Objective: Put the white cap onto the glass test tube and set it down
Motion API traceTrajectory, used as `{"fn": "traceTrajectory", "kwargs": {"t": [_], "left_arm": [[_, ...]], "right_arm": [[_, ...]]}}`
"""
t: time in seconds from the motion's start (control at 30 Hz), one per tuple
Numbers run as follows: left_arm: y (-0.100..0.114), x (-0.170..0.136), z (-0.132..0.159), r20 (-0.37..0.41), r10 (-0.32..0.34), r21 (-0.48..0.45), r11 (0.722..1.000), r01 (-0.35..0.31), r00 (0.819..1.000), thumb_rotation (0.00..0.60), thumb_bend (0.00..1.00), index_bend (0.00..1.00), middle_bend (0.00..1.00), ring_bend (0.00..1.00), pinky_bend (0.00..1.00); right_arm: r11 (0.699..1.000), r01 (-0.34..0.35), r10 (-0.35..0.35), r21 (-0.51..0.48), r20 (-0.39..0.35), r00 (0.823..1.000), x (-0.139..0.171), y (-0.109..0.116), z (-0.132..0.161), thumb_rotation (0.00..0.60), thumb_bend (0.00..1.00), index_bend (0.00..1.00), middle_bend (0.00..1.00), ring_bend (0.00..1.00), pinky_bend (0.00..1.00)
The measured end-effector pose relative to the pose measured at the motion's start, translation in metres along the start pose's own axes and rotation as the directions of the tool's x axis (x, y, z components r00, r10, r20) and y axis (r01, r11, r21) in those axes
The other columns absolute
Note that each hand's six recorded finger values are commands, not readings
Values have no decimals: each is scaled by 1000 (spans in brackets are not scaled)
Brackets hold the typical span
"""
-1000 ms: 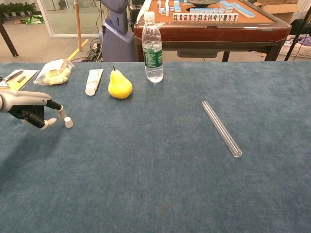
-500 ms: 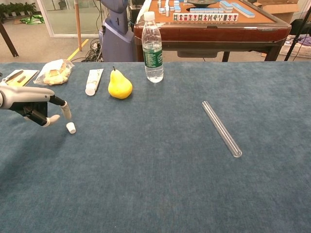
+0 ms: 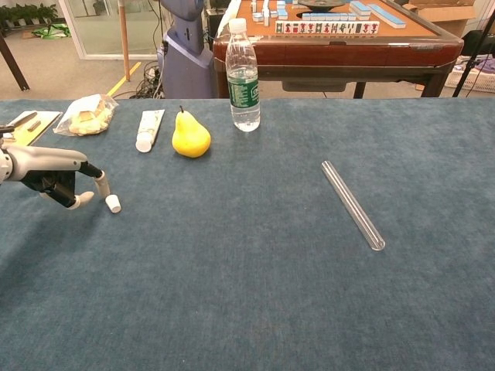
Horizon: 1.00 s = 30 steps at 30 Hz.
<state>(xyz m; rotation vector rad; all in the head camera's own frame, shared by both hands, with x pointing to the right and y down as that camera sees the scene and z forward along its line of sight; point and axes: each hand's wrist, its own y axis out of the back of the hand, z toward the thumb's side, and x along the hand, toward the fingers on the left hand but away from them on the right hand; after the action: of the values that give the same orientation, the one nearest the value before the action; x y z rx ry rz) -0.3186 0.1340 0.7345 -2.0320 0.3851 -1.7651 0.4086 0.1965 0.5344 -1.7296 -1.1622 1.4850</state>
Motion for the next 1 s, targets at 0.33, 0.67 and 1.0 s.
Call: {"fn": "traceTrajectory", "kwargs": {"t": [0.33, 0.67, 1.0], "left_arm": [[-1, -8, 11, 36, -3, 10, 1000, 2, 999, 370, 549, 283, 998, 1000, 1000], [0, -18, 28, 89, 7, 22, 1000, -9, 996, 363, 549, 289, 998, 1000, 1000], [2, -26, 46, 137, 17, 36, 999, -22, 990, 362, 549, 290, 997, 1000, 1000]], "right_arm": [[1000, 0, 0, 1, 2, 1000, -1, 0, 0, 600, 331, 288, 254, 160, 117], [1000, -2, 2, -1, 3, 1000, -1, -1, 0, 600, 331, 288, 254, 160, 117], [1000, 3, -3, -5, 9, 1000, 0, 1, -2, 600, 331, 288, 254, 163, 116]]}}
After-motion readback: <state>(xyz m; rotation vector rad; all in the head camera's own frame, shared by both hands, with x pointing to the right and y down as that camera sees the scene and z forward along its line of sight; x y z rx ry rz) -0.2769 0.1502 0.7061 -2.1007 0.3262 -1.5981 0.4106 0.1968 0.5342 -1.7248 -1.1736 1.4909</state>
